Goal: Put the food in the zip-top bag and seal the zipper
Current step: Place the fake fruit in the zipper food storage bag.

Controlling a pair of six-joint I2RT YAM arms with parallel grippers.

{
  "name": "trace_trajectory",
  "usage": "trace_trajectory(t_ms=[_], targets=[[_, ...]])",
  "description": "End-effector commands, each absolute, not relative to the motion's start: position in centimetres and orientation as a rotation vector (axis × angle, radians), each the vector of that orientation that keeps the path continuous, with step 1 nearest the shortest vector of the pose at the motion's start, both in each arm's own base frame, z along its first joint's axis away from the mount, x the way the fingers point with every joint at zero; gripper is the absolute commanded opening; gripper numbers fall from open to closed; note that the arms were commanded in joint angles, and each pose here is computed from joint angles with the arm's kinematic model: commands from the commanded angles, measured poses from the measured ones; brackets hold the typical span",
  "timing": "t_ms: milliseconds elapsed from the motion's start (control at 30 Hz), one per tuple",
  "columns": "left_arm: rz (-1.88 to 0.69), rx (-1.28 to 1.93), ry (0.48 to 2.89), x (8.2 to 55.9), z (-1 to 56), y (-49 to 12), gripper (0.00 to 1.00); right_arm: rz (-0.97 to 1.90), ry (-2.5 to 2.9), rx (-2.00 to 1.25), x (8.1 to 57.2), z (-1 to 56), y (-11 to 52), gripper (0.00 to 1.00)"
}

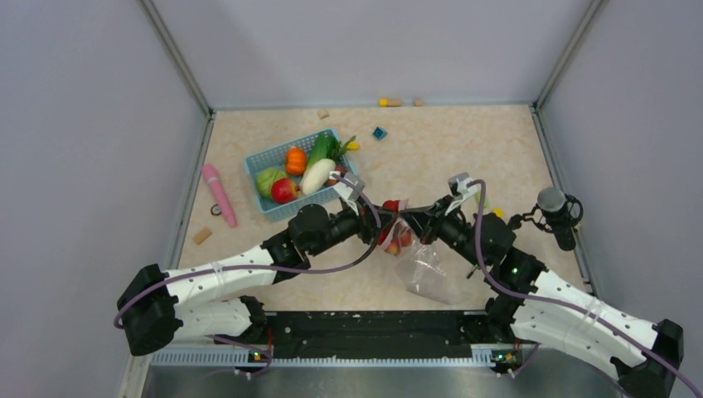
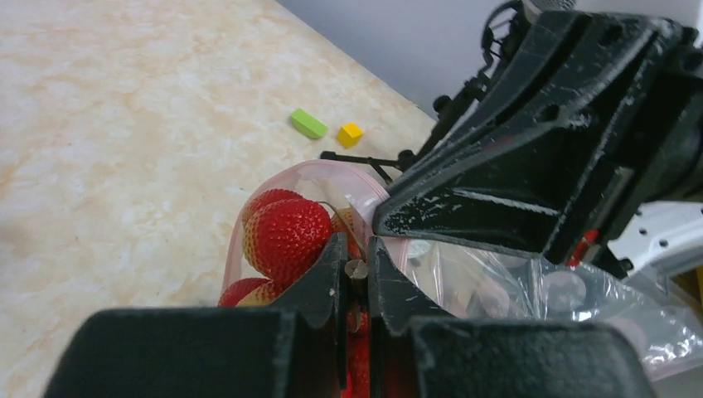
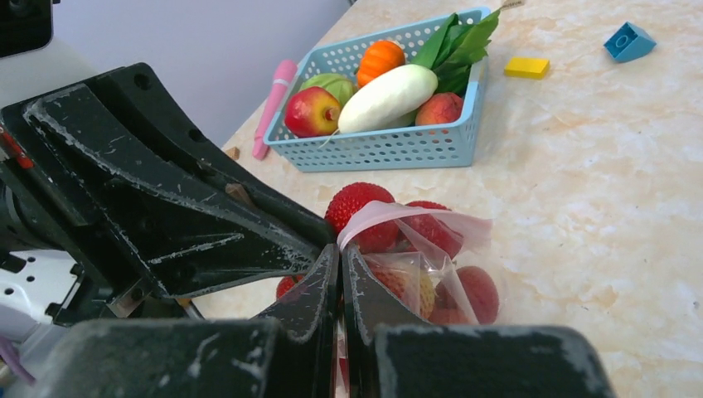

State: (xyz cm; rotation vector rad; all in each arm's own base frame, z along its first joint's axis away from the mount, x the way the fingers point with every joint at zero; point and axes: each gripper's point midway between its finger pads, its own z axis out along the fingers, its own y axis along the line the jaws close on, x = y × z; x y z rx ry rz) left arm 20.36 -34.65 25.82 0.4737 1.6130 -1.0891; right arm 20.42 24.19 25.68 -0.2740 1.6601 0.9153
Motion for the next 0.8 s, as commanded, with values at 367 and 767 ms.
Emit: trace_trajectory(t_ms=[367,767], targets=[[-1.112,0.677,1.596,19.0,27.3,-36.8,0.00,0.963,1.449,-0.397,17.8,26.2,22.9,0.00],[-1.073,1.045,1.538,16.0,26.6,-36.8,0.02,0.892,1.302,-0.396,18.1,28.4,21.6,0.00]])
